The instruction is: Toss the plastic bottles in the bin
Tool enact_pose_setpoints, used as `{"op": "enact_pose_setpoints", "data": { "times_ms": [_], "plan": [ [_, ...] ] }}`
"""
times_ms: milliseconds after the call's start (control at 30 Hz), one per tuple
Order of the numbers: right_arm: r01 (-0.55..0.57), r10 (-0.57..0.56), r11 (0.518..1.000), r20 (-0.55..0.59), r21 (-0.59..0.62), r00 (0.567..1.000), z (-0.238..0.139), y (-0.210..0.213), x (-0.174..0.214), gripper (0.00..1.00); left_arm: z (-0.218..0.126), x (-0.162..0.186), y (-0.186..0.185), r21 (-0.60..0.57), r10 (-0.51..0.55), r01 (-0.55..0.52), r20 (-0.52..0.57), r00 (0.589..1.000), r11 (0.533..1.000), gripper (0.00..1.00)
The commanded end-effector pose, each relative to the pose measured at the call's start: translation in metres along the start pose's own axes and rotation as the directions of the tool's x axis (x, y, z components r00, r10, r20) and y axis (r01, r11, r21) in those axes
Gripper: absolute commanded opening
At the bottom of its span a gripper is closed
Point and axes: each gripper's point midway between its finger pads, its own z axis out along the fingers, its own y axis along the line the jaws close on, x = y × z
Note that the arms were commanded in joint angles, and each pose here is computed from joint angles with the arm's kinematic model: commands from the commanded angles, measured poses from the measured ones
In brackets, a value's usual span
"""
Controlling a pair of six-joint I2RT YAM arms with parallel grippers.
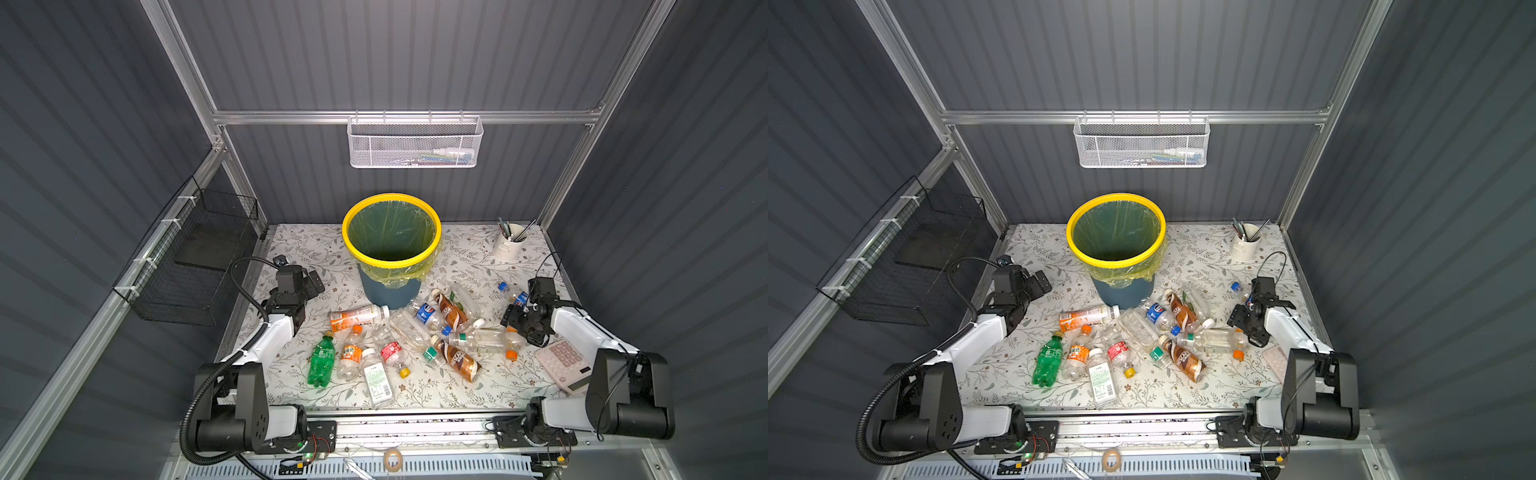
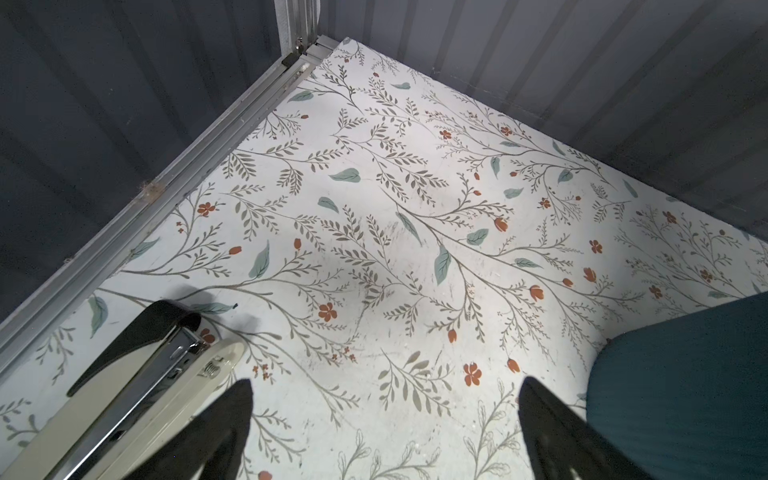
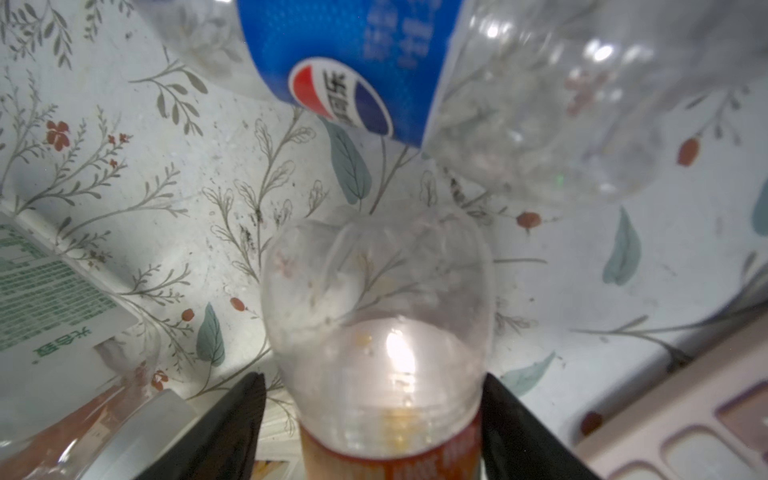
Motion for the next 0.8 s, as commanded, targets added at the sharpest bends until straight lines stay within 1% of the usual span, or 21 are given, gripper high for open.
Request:
{"op": "enact_pose_setpoints", "data": {
  "times_ms": [0, 100, 167, 300, 333, 433, 500, 600, 700, 767],
  "plan": [
    [0.021, -0.021, 1.000, 0.017, -0.020, 1.000, -0.005, 0.007, -0.006, 0.66, -0.010, -0.010, 0.003, -0.012, -0.039, 0.040, 0.031, 0.999, 0.999, 0.99],
    [0.052, -0.049, 0.998, 0.065, -0.043, 0.997, -0.014, 0.011, -0.013, 0.55, -0.014, -0.013, 0.006, -0.027, -0.040, 0.041, 0.046, 0.998, 0.999, 0.99],
    [0.074, -0.067, 0.995, 0.107, -0.061, 0.992, -0.026, 0.015, -0.020, 0.52, -0.016, -0.017, 0.009, -0.039, -0.043, 0.045, 0.057, 0.997, 0.998, 0.99],
    [0.115, -0.093, 0.989, 0.211, -0.095, 0.973, -0.064, 0.027, -0.041, 0.52, -0.019, -0.021, 0.010, -0.047, -0.052, 0.056, 0.070, 0.996, 0.997, 1.00],
    [0.127, -0.096, 0.986, 0.248, -0.112, 0.964, -0.080, 0.032, -0.050, 0.52, -0.020, -0.022, 0.010, -0.045, -0.061, 0.065, 0.073, 0.995, 0.997, 0.99],
    [0.138, -0.073, 0.977, 0.358, -0.162, 0.931, -0.123, 0.045, -0.076, 0.53, -0.021, -0.022, 0.011, -0.045, -0.083, 0.086, 0.073, 0.994, 0.995, 0.99],
    [0.147, -0.039, 0.963, 0.423, -0.224, 0.905, -0.155, 0.059, -0.095, 0.53, -0.022, -0.020, 0.011, -0.046, -0.098, 0.101, 0.067, 0.993, 0.994, 0.99],
    [0.183, 0.018, 0.920, 0.502, -0.348, 0.865, -0.210, 0.088, -0.118, 0.52, -0.024, -0.014, 0.014, -0.057, -0.125, 0.127, 0.042, 0.991, 0.990, 1.00],
    [0.241, 0.065, 0.843, 0.536, -0.481, 0.842, -0.260, 0.130, -0.138, 0.51, -0.026, -0.003, 0.014, -0.055, -0.147, 0.146, -0.007, 0.989, 0.988, 0.99],
    [0.309, 0.060, 0.792, 0.570, -0.526, 0.819, -0.288, 0.165, -0.146, 0.51, -0.028, 0.003, 0.014, -0.056, -0.157, 0.155, -0.034, 0.987, 0.986, 0.99]
  ]
}}
